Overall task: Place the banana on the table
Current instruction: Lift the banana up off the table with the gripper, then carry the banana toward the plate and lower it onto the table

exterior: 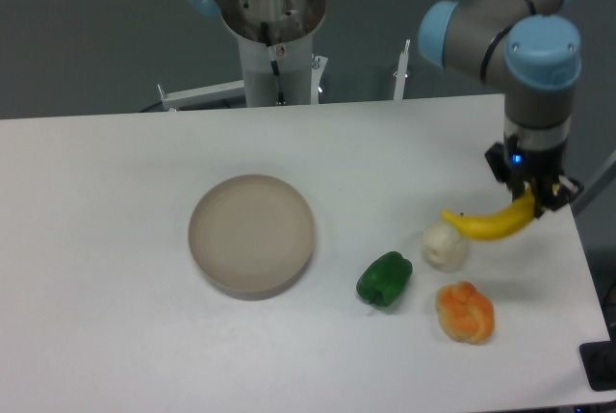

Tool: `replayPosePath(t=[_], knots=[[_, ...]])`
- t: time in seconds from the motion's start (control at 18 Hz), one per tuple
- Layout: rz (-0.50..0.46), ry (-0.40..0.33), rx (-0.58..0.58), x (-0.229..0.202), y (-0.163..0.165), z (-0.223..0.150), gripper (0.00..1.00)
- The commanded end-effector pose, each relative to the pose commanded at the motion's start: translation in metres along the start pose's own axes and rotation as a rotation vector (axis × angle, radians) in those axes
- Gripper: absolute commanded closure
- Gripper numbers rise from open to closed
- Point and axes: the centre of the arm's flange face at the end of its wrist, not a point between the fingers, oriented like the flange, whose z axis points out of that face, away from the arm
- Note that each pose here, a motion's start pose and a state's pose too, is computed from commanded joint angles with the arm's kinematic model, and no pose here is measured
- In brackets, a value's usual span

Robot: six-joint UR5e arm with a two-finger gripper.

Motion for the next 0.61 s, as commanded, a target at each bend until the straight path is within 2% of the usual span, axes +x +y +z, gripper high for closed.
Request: replayPosePath(t=[0.33, 0.61], knots=[[-0.035, 0.077, 0.013, 0.069, -0.013, 0.014, 0.75], [-0.251, 0.138, 0.010, 0.104, -0.038, 0.031, 0.75]])
